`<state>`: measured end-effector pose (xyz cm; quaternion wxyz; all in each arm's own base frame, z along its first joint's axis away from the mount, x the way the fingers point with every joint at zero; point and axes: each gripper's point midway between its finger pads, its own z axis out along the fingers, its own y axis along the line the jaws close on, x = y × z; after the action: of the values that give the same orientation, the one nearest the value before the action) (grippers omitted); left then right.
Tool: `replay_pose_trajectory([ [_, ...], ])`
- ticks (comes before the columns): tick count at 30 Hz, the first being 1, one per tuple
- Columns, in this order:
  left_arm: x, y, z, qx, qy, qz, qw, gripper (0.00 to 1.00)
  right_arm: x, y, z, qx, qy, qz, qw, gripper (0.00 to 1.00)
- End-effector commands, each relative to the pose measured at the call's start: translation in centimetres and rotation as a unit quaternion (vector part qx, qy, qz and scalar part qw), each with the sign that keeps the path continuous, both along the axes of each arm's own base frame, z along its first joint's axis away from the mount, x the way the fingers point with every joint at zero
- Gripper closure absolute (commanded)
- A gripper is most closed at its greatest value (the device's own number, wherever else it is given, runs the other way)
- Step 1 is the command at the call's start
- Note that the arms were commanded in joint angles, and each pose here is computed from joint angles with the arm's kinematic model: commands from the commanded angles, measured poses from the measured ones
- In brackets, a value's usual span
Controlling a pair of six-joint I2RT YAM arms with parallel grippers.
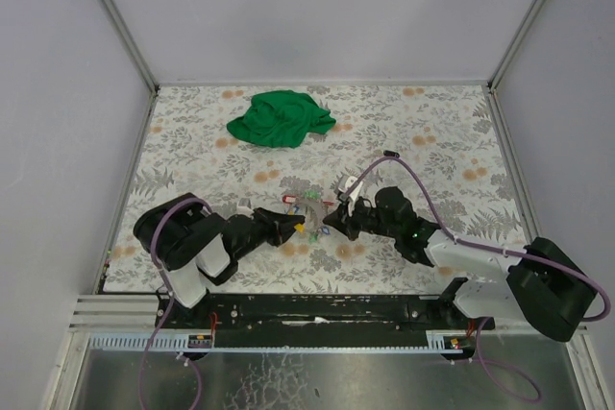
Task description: Put the keys on the keyring
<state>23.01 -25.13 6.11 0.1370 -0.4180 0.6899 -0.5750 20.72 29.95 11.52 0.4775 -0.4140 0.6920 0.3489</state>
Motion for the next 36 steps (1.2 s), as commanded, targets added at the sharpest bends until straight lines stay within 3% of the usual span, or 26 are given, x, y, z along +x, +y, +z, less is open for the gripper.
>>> replay_pose_trajectory([
  [1,1.2,-0.5,5.3,-0.049,-0.113,0.006,0.992,0.94,-0.1,0.4,3.0,0.043,-0.024,0.006,0.999,0.98],
  [3,1.6,-0.6,6.2,-0.036,-0.149,0.007,0.988,1.0,-0.3,0.2,3.1,0.041,-0.018,0.003,0.999,0.94],
  [8,3.0,-0.4,9.9,0.011,-0.27,0.002,0.963,1.0,-0.5,-1.3,4.0,0.043,-0.023,-0.025,0.998,0.76],
  [16,3.2,-1.5,15.0,0.134,-0.466,-0.053,0.873,1.0,0.0,-4.1,6.8,0.076,-0.082,-0.087,0.99,0.66],
  [26,2.7,-1.0,17.8,0.214,-0.563,-0.066,0.796,1.0,-1.1,-5.5,8.3,0.115,-0.202,-0.068,0.97,0.64],
  [30,2.5,-0.8,18.3,0.224,-0.584,-0.067,0.778,1.0,-1.2,-4.9,8.1,0.113,-0.223,-0.047,0.967,0.65],
  [36,3.1,-0.8,17.8,0.252,-0.577,-0.083,0.772,1.0,-1.3,-3.1,7.7,0.126,-0.242,-0.009,0.962,0.7],
])
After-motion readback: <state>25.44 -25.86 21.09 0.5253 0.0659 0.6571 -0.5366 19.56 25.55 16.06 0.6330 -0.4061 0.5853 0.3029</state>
